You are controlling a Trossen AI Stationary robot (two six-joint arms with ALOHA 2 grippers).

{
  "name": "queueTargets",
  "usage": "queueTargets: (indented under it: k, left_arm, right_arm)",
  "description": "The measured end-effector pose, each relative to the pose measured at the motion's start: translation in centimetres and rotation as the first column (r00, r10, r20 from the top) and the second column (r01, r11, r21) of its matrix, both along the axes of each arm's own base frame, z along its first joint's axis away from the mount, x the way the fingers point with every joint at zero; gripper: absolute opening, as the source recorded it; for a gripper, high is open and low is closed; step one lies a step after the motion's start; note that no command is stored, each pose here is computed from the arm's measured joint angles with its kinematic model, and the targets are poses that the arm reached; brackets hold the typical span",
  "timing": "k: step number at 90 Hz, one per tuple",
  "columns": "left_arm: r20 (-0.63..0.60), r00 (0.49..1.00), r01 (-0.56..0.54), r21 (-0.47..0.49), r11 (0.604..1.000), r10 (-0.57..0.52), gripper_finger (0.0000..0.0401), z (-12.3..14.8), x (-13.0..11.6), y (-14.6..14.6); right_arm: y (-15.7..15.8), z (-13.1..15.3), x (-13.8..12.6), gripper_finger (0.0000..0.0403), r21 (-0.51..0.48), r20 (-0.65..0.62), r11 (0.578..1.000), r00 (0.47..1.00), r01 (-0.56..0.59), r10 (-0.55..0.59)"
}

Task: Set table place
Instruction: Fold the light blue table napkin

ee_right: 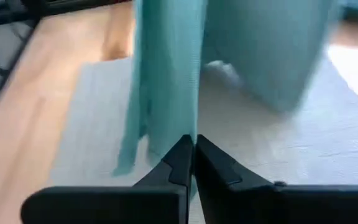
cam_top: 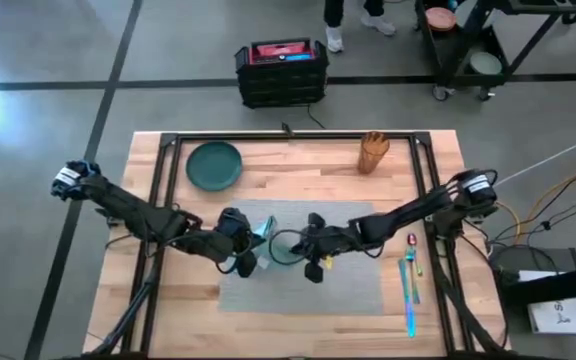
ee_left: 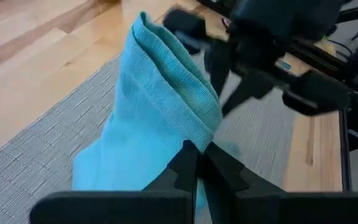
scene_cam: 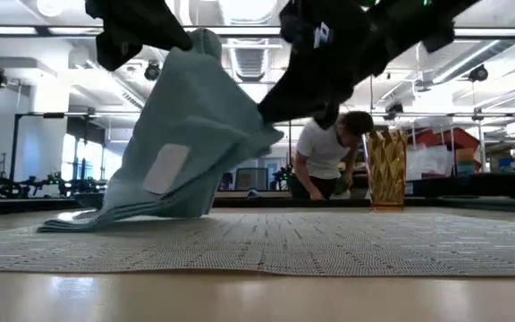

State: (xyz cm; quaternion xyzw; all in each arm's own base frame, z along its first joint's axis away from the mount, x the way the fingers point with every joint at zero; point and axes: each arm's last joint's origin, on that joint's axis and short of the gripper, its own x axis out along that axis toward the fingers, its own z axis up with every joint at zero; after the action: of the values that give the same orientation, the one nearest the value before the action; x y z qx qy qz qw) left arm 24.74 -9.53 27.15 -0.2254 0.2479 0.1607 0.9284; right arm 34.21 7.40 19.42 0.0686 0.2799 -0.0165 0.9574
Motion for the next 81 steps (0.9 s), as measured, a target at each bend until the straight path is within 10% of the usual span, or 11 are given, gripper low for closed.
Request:
queueTargets:
  k: [51,81]
  left_arm:
    - [-0.019,0.999,0.033,0.011,0.999,-0.032,0.0002,-0.1,-0.1,0.0]
    - [-0.009,1.000,0.021,0.015,1.000,-0.021,0.0002,0.0,0.0,0.1]
  right_arm:
    - [-1.0,2.8,-3.5,0.0000,-0.114,-0.134,0.993,0.990,0.022,-0.037]
    - [0.2,1.4,-1.8,0.0026,0.224,-0.104,0.974,0.993,-0.037,0.062]
